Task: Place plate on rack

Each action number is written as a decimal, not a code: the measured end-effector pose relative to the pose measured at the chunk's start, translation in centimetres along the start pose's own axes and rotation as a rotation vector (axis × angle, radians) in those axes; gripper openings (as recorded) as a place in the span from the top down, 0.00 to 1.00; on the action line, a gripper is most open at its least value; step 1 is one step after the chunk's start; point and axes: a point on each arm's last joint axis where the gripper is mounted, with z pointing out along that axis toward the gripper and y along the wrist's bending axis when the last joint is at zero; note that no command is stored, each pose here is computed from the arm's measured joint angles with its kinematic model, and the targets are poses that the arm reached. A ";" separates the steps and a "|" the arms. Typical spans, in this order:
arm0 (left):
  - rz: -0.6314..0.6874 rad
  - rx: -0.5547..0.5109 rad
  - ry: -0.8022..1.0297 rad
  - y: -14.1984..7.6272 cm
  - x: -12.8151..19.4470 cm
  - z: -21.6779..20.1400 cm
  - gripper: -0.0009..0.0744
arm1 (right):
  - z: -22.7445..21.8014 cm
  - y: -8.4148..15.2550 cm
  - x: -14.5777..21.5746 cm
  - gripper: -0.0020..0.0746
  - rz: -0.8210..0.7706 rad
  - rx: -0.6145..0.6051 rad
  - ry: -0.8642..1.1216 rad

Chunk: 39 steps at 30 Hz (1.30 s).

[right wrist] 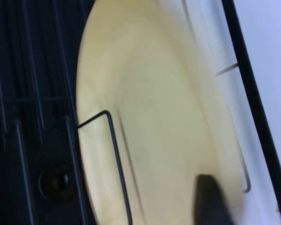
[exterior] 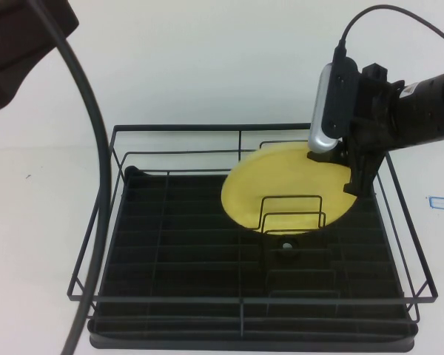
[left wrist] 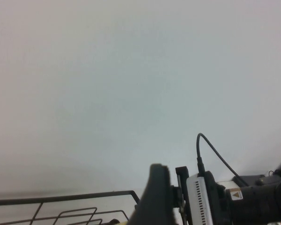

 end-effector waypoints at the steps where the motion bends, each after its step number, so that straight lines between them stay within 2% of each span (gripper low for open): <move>1: 0.001 0.000 0.000 0.0 0.0 0.0 0.18 | -0.1 0.0 0.0 0.50 -0.001 0.003 0.000; 4: 0.002 -0.001 0.001 0.0 0.0 0.0 0.18 | -0.4 -0.1 -0.2 0.42 0.004 0.009 -0.002; 8: 0.041 -0.014 0.016 0.1 0.1 0.0 0.19 | -2.2 -0.3 -0.9 0.39 0.008 0.039 -0.025; 10: 0.057 -0.022 0.024 0.2 0.2 0.0 0.24 | -4.1 -0.4 -1.7 0.39 0.022 0.067 -0.051; 12: 0.076 -0.026 0.042 0.2 0.4 0.0 0.36 | -6.6 -0.4 -2.6 0.44 0.037 0.103 -0.083; 14: 0.106 -0.021 0.064 0.1 0.6 -0.1 0.54 | -10.2 -0.2 -3.8 0.56 0.068 0.161 -0.136; 16: 0.152 -0.021 0.095 0.0 0.8 -0.3 0.75 | -14.5 0.3 -5.0 0.75 0.097 0.231 -0.204; 17: 0.178 -0.022 0.108 -0.1 1.0 -0.6 0.84 | -16.5 0.7 -5.5 0.82 0.113 0.260 -0.236; 19: 0.217 -0.022 0.127 -0.6 1.1 -1.2 0.92 | -21.4 2.1 -6.4 0.91 0.156 0.329 -0.322; 22: 0.232 -0.029 0.126 -1.4 1.2 -2.3 0.97 | -28.6 5.2 -7.0 0.96 0.220 0.422 -0.464; 25: 0.212 -0.054 0.072 -2.3 0.9 -3.7 0.98 | -35.4 9.9 -6.4 0.97 0.318 0.504 -0.643; 28: 0.173 -0.127 -0.054 -1.9 0.6 -4.5 0.99 | -39.5 15.1 -4.3 0.97 0.411 0.577 -0.801; 31: 0.145 -0.256 -0.116 0.7 1.5 -3.9 0.99 | -40.3 19.5 -0.6 0.97 0.527 0.680 -0.867; 34: 0.120 -0.350 -0.026 4.1 4.5 -2.7 0.99 | -38.1 22.9 4.1 0.97 0.684 0.779 -0.807; 37: 0.066 -0.387 0.133 6.9 8.5 -1.5 0.99 | -33.0 23.7 7.9 0.97 0.851 0.794 -0.603; 39: 0.051 -0.378 0.202 7.9 10.4 -1.1 0.99 | -30.4 23.6 9.3 0.98 0.912 0.774 -0.478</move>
